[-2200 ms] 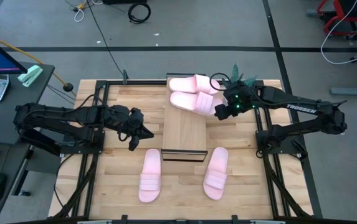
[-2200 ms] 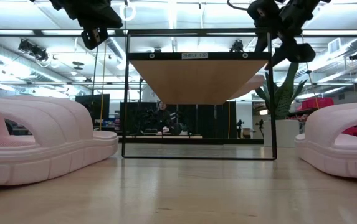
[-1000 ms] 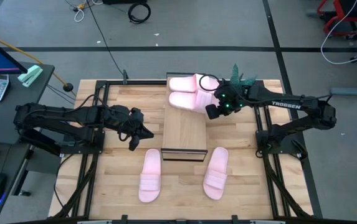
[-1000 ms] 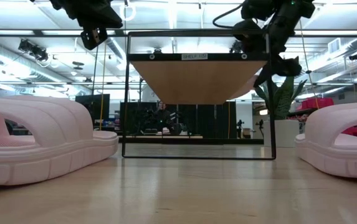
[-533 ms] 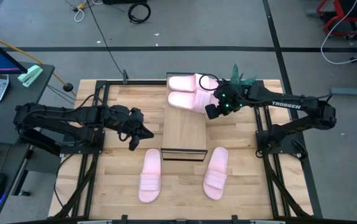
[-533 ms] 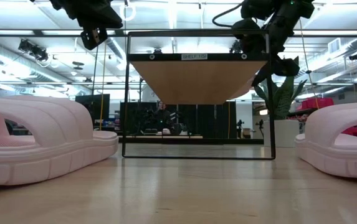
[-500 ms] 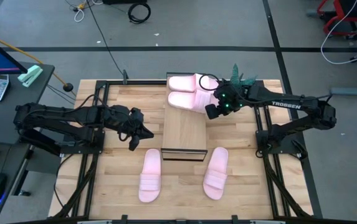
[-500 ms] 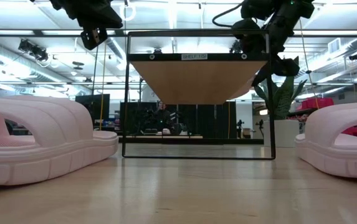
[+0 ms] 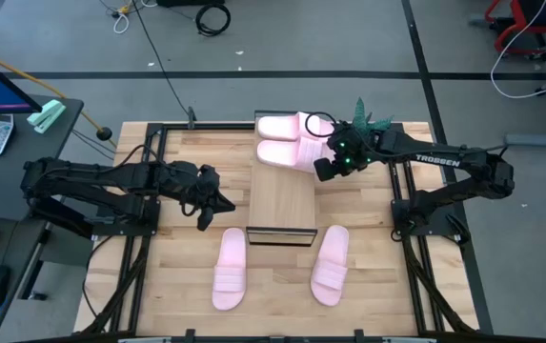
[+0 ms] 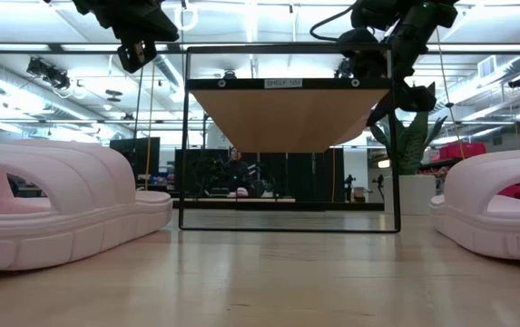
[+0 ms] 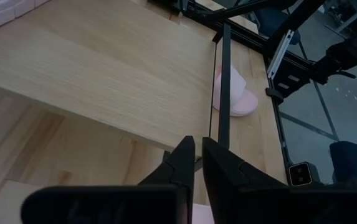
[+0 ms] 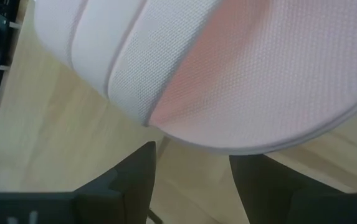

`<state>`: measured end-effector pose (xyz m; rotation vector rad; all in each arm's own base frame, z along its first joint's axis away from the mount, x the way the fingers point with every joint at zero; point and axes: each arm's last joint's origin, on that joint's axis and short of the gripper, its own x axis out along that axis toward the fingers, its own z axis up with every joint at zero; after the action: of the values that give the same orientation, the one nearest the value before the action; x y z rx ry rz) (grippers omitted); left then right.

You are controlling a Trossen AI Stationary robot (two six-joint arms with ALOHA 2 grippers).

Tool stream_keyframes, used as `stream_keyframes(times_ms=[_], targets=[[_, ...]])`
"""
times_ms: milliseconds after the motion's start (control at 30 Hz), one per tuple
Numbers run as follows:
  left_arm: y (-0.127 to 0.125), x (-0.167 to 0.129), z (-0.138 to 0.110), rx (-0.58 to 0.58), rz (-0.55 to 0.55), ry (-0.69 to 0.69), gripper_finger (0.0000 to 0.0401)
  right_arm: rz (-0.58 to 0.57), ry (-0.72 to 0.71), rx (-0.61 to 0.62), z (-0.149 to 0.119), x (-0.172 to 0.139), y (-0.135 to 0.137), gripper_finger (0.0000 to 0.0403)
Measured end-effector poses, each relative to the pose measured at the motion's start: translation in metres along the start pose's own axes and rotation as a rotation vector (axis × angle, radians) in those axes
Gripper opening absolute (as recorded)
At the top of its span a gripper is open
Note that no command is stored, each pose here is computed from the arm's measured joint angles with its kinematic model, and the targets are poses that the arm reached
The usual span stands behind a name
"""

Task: Pick and place slides into the shelf
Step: Put the pink slide on the shelf

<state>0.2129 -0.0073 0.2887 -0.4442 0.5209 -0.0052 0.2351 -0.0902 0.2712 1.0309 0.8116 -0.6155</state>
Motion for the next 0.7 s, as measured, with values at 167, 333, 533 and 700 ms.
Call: stream_keyframes(times_ms=[167, 333, 533, 700], targets=[[0.000, 0.000, 0.000, 0.000, 0.000, 0.000, 0.0038, 0.011, -0.013, 0.024, -0.001, -0.005, 0.000, 0.0210], [0.000, 0.000, 0.000, -0.001, 0.000, 0.000, 0.0038, 0.019, -0.024, 0.033, -0.001, -0.010, 0.000, 0.0210], [0.000, 0.000, 0.000, -0.001, 0.000, 0.000, 0.0036, 0.012, 0.029, 0.029, -0.012, -0.019, -0.001, 0.0210], [0.000, 0.000, 0.000, -0.001, 0.001, 0.001, 0.0041, 0.020, 0.010, 0.032, -0.017, -0.033, -0.004, 0.0210]])
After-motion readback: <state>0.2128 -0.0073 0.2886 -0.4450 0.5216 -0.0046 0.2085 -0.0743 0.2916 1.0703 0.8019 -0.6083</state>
